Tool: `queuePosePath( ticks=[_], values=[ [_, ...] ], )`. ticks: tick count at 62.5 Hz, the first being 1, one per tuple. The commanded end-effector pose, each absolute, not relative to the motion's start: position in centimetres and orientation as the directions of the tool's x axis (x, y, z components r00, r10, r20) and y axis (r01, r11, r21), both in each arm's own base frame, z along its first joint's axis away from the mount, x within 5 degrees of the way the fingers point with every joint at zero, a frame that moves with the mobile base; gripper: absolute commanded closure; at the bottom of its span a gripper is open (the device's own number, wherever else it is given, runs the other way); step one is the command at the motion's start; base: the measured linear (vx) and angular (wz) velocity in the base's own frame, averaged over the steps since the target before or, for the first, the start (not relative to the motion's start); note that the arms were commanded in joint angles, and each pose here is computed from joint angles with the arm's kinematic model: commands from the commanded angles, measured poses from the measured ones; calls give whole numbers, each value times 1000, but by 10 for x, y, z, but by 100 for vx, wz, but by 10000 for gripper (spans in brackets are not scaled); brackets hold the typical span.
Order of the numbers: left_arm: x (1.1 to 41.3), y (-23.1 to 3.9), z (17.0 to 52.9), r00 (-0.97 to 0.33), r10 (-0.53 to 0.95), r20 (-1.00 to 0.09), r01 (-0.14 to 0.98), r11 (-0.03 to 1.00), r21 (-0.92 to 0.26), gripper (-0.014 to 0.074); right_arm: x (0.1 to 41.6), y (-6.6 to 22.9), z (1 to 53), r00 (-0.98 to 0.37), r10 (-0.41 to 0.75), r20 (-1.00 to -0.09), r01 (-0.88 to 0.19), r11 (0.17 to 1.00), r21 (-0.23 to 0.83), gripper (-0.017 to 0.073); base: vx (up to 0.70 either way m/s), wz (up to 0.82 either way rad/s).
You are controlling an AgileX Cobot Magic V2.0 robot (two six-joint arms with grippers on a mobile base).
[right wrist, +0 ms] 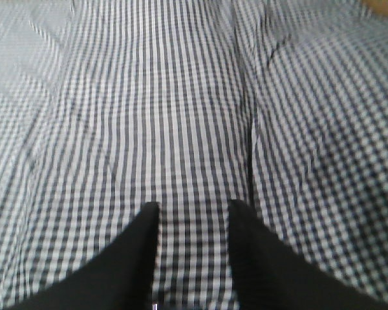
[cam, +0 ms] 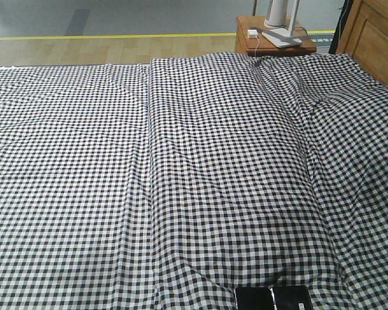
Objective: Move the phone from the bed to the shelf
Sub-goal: 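Lower the right gripper toward the black phone on the bed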
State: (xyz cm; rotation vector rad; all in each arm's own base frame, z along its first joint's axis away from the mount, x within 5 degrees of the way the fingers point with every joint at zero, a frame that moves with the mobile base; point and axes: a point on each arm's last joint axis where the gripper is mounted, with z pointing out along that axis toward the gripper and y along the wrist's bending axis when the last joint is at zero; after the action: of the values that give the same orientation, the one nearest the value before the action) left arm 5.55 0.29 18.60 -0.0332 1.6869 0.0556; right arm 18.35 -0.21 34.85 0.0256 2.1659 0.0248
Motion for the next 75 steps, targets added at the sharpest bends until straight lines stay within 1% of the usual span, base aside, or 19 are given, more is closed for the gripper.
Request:
queuePosePath(
  ticks=[1,8,10,13,25,30,35,40,46,50,56,67,75],
  values=[
    [56,3,191,-43,6,-999,-56,998,8,592,195,-4,352,-556,13,-831,11,1000,8,116,0,0],
    [56,3,191,-43,6,-999,-56,998,8,592,205,-5,343,-599,26,-801,18,1000,19,-88,0,0],
    [56,3,191,-43,6,-999,-56,998,8,592,207,-5,340,-607,31,-794,21,1000,23,-134,0,0],
    [56,3,191,-43,6,-999,-56,998,8,592,210,-5,338,-617,35,-786,24,999,26,-170,0,0],
    [56,3,191,-43,6,-999,-56,998,8,592,219,-5,329,-650,90,-755,60,996,67,-155,0,0],
    [56,3,191,-43,6,-999,-56,998,8,592,224,-8,328,-683,123,-720,92,992,82,-153,0,0],
    [56,3,191,-43,6,-999,-56,998,8,592,232,-19,330,-702,183,-688,158,982,100,-150,0,0],
    [56,3,191,-43,6,-999,-56,998,8,592,239,-36,331,-721,237,-652,226,969,101,-141,0,0],
    [56,3,191,-43,6,-999,-56,998,8,592,248,-53,331,-723,269,-636,263,959,106,-127,0,0],
    [56,3,191,-43,6,-999,-56,998,8,592,256,-65,326,-727,303,-616,287,949,128,-114,0,0],
    [56,3,191,-43,6,-999,-56,998,8,592,267,-80,311,-753,326,-572,298,943,145,-99,0,0],
    [56,3,191,-43,6,-999,-56,998,8,592,287,-104,265,-829,348,-439,294,937,187,-94,0,0],
    [56,3,191,-43,6,-999,-56,998,8,592,301,-113,227,-879,328,-346,266,940,215,-92,0,0]
  ],
)
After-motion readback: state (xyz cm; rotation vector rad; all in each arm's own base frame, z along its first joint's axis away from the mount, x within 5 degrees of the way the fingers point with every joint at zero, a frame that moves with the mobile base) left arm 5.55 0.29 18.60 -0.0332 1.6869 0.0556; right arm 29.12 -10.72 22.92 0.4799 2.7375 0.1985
